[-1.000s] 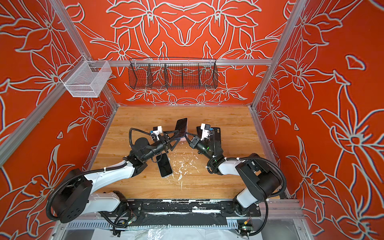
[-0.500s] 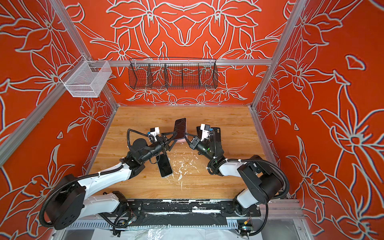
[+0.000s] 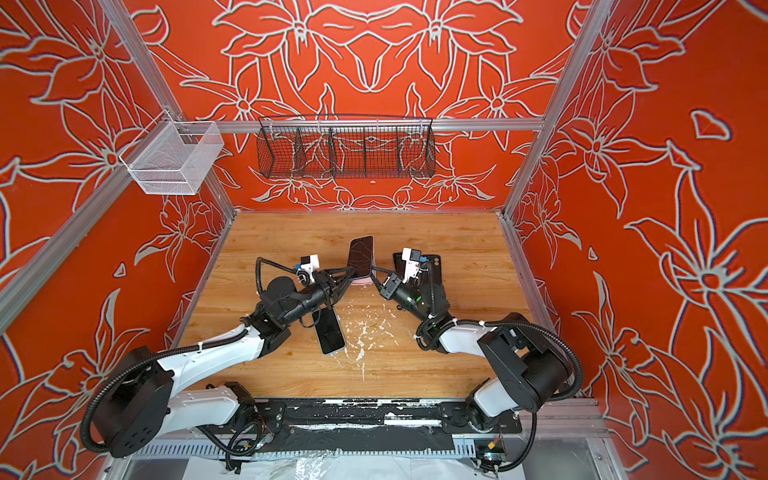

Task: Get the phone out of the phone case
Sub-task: 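Slide the blue phone out with the left gripper while the right holds the case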

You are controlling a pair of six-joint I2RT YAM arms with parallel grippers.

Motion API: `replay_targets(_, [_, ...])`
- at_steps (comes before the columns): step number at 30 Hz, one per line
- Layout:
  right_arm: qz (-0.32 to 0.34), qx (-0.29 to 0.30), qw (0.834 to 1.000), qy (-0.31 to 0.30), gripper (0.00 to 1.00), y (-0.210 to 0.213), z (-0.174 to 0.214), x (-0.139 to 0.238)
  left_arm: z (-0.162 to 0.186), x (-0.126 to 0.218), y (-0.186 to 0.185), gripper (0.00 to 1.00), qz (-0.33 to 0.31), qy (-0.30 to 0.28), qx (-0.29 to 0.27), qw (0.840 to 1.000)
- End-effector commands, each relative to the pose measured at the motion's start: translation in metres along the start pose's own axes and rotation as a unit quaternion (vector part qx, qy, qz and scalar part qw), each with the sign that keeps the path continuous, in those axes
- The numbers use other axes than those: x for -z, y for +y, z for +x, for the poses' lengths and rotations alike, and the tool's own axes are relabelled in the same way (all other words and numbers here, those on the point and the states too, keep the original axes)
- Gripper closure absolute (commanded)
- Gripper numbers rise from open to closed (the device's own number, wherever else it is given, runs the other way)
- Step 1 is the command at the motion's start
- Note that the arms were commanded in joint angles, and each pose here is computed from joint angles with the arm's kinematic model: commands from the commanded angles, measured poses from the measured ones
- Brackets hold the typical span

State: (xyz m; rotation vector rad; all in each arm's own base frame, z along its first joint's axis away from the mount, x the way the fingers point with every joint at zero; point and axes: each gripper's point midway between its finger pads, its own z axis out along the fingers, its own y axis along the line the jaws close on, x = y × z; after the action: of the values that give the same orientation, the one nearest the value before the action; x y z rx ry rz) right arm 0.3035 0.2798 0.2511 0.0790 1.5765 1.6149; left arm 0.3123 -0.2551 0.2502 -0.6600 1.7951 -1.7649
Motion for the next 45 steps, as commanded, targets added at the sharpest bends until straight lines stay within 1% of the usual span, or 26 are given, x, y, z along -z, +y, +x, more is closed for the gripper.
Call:
replay_targets(1, [-0.054, 0.017, 0.998, -0.004, 1.00, 0.032, -0.005, 0.003, -0.004, -0.001, -0.003, 0.78, 0.004, -0.011, -0.012, 1.000])
replay_targets(10, [-0.051, 0.018, 0.999, 0.002, 1.00, 0.031, -0.003, 0.002, -0.008, -0.001, -0.008, 0.88, 0.010, -0.015, -0.017, 1.000])
replay_targets(13, [-0.045, 0.015, 0.999, 0.001, 1.00, 0.028, -0.003, 0.002, -0.008, -0.001, -0.017, 0.93, 0.020, -0.012, -0.017, 1.000])
replay_targets(17, [-0.032, 0.015, 0.999, -0.001, 1.00, 0.024, -0.001, 0.003, -0.004, -0.002, -0.034, 0.96, 0.036, 0.002, -0.015, 0.999])
replay_targets(21, [-0.016, 0.025, 1.000, -0.002, 1.00, 0.020, 0.000, 0.007, -0.002, 0.000, -0.042, 1.00, 0.038, 0.005, -0.017, 0.999])
replay_targets(23, [-0.007, 0.032, 0.999, 0.000, 1.00, 0.017, 0.001, 0.009, -0.001, 0.000, -0.045, 1.00, 0.041, 0.008, -0.018, 0.999])
replay_targets(28, [0.021, 0.026, 0.999, 0.003, 1.00, 0.009, 0.003, 0.013, 0.001, -0.002, -0.052, 1.00, 0.051, 0.018, -0.016, 0.998])
replay_targets(34, [0.056, 0.053, 0.997, 0.008, 1.00, 0.004, 0.004, 0.022, 0.003, -0.003, -0.060, 1.00, 0.059, 0.026, -0.019, 0.998])
replay_targets(36, [0.072, 0.055, 0.996, 0.007, 1.00, -0.001, 0.004, 0.026, 0.004, -0.003, -0.061, 1.00, 0.063, 0.029, -0.012, 0.998])
replay_targets(42, [0.135, 0.067, 0.989, 0.010, 1.00, -0.026, 0.007, 0.033, 0.008, 0.001, -0.078, 1.00, 0.085, 0.039, -0.005, 0.996])
replay_targets(45, [0.149, 0.064, 0.987, 0.013, 1.00, -0.037, 0.010, 0.033, 0.010, 0.006, -0.089, 1.00, 0.098, 0.043, -0.003, 0.994])
